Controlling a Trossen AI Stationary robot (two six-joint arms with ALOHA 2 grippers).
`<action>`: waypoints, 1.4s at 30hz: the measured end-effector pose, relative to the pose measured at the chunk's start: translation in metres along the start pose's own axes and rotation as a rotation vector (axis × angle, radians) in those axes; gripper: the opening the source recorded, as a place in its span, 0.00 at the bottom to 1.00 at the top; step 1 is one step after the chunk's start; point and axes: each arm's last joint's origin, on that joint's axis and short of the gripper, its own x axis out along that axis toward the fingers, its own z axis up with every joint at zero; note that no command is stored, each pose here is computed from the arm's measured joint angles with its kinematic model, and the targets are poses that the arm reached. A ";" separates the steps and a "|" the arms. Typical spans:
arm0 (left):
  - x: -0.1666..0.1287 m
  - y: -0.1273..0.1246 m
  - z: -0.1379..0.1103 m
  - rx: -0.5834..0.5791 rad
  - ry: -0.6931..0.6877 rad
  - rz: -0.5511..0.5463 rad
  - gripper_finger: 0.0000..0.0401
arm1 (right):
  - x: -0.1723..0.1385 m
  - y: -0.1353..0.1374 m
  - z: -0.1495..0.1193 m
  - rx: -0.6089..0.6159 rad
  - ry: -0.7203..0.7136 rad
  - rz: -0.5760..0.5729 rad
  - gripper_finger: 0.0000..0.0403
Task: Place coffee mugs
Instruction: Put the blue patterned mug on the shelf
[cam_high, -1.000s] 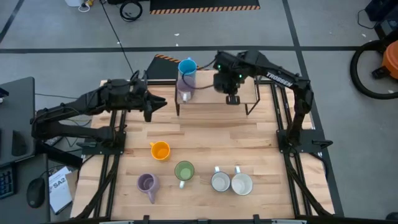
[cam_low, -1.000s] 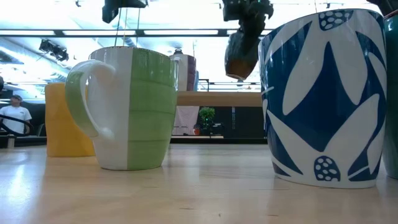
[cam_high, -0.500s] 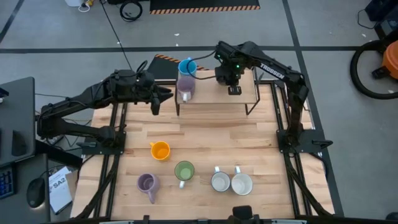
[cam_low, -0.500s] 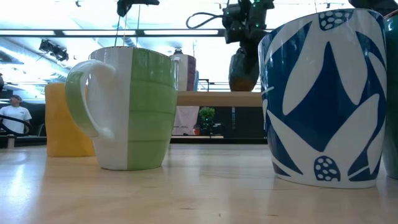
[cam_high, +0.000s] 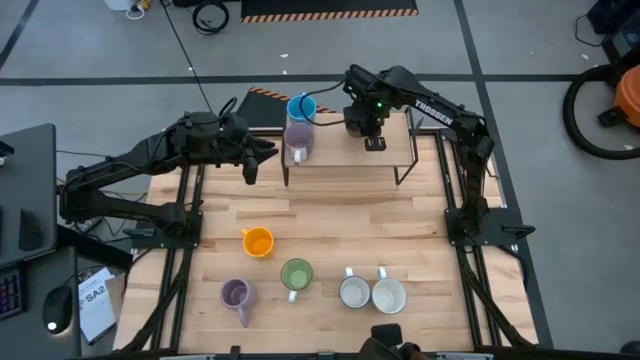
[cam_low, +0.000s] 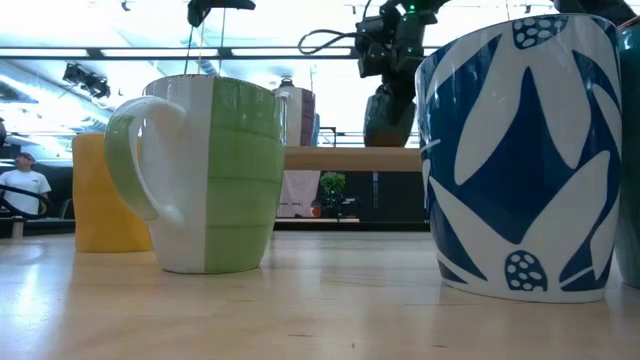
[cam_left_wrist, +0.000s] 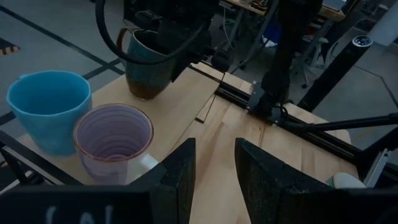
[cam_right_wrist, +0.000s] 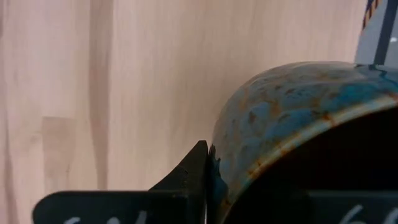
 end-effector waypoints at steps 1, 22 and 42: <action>0.000 0.000 0.000 0.000 0.000 0.000 0.29 | 0.000 0.000 0.001 0.001 -0.004 -0.003 0.14; 0.000 0.000 -0.003 0.029 0.036 -0.021 0.29 | -0.008 0.014 0.010 0.040 0.001 -0.042 0.33; -0.004 0.001 -0.005 0.052 0.049 -0.019 0.29 | -0.080 0.017 0.005 0.154 -0.113 -0.166 0.51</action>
